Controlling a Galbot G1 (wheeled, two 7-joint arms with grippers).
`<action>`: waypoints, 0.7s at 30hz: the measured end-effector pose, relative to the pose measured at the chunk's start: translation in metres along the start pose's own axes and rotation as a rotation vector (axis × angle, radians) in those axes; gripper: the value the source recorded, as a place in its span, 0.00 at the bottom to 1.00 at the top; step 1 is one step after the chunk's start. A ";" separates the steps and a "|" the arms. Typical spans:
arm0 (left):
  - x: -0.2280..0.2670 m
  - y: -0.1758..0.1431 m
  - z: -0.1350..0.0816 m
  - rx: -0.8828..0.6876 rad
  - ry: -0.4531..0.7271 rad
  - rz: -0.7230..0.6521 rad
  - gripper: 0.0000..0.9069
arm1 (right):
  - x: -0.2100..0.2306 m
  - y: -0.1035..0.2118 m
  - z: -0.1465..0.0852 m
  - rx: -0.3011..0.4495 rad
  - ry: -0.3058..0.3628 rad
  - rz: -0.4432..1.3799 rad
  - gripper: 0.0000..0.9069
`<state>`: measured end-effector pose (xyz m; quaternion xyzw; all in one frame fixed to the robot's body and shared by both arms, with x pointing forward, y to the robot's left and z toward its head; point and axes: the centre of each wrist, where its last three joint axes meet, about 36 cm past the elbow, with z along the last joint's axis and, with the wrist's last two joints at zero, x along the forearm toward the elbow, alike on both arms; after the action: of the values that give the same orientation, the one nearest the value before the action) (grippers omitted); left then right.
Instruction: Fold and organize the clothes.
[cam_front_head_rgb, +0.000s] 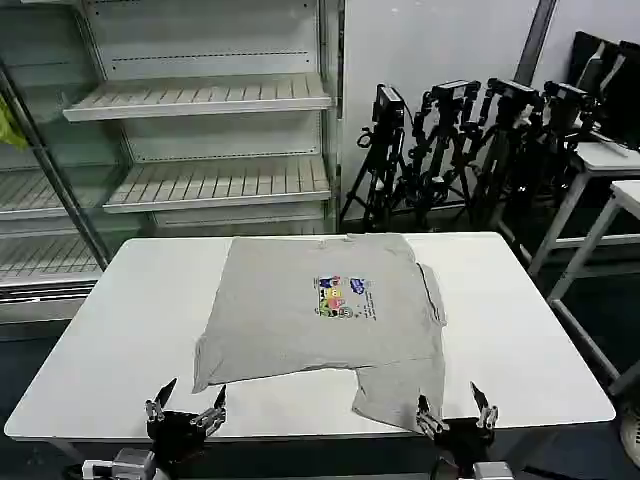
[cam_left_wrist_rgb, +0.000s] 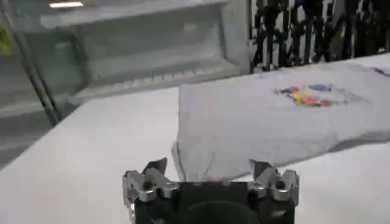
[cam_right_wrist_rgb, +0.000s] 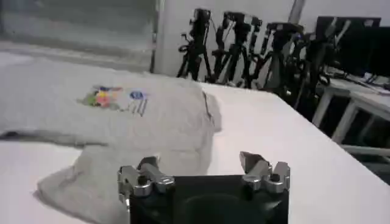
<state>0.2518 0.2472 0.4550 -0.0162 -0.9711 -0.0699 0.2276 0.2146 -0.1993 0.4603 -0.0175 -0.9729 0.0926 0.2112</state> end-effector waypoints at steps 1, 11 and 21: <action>-0.002 0.001 0.000 0.001 0.004 -0.001 1.00 | 0.001 0.001 0.001 0.002 0.003 -0.002 1.00; -0.030 0.011 0.000 0.037 0.026 0.004 1.00 | 0.000 0.008 0.006 0.015 0.028 -0.011 1.00; -0.055 0.017 0.000 0.057 0.032 0.015 0.01 | -0.004 0.016 0.015 0.011 0.059 -0.038 0.00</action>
<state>0.3026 0.2643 0.4328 -0.0157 -0.9688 -0.0406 0.2440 0.2116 -0.1868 0.4426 -0.0006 -0.9658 0.0934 0.2418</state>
